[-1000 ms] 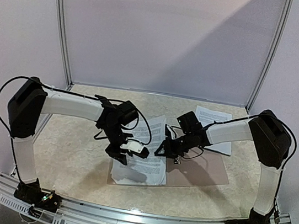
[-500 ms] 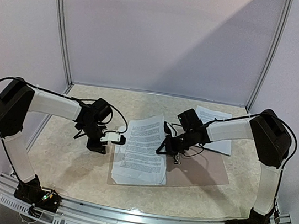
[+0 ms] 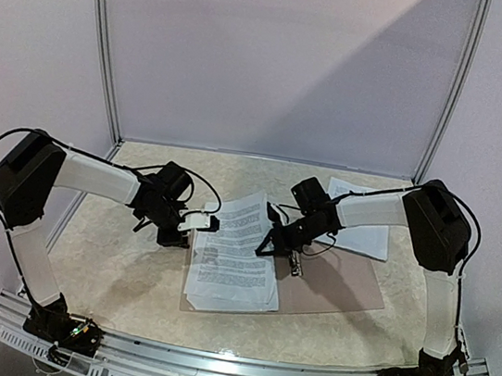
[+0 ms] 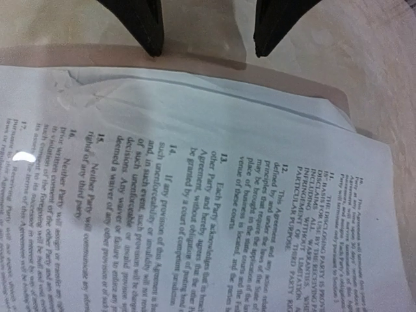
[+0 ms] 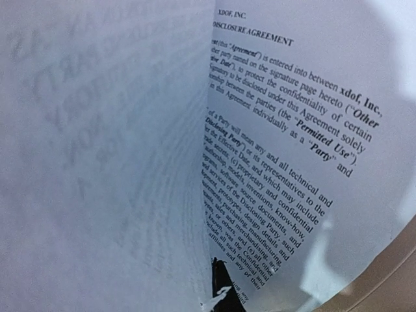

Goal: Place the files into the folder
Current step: Insert the folder to form pockets on the folder.

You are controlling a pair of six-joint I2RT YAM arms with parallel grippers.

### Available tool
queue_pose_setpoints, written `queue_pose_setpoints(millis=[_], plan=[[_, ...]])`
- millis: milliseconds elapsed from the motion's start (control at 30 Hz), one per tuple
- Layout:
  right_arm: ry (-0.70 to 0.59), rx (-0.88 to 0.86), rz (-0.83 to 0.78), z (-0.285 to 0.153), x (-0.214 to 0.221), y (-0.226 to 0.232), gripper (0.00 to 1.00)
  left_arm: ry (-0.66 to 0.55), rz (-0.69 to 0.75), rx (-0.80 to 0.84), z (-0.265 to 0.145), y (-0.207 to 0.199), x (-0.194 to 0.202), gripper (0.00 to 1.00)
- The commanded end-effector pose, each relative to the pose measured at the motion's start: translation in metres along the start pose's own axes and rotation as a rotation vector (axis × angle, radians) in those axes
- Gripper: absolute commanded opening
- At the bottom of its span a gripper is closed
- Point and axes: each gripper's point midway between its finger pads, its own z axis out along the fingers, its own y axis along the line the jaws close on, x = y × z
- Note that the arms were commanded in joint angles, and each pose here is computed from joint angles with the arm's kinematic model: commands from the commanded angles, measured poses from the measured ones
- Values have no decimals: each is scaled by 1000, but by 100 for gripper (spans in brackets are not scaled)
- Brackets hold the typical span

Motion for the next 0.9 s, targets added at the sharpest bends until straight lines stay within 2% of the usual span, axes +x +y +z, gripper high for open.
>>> queue_pose_setpoints(millis=[0,567,867], plan=[[99,-47,12,6,19,1,0,69,-7,36,18,-12,18,49],[245,-106,-36,-12,44,16,0,83,0,29,28,-11,21,49],[162,-62,7,1,21,-6,2,84,-8,30,32,-9,20,49]])
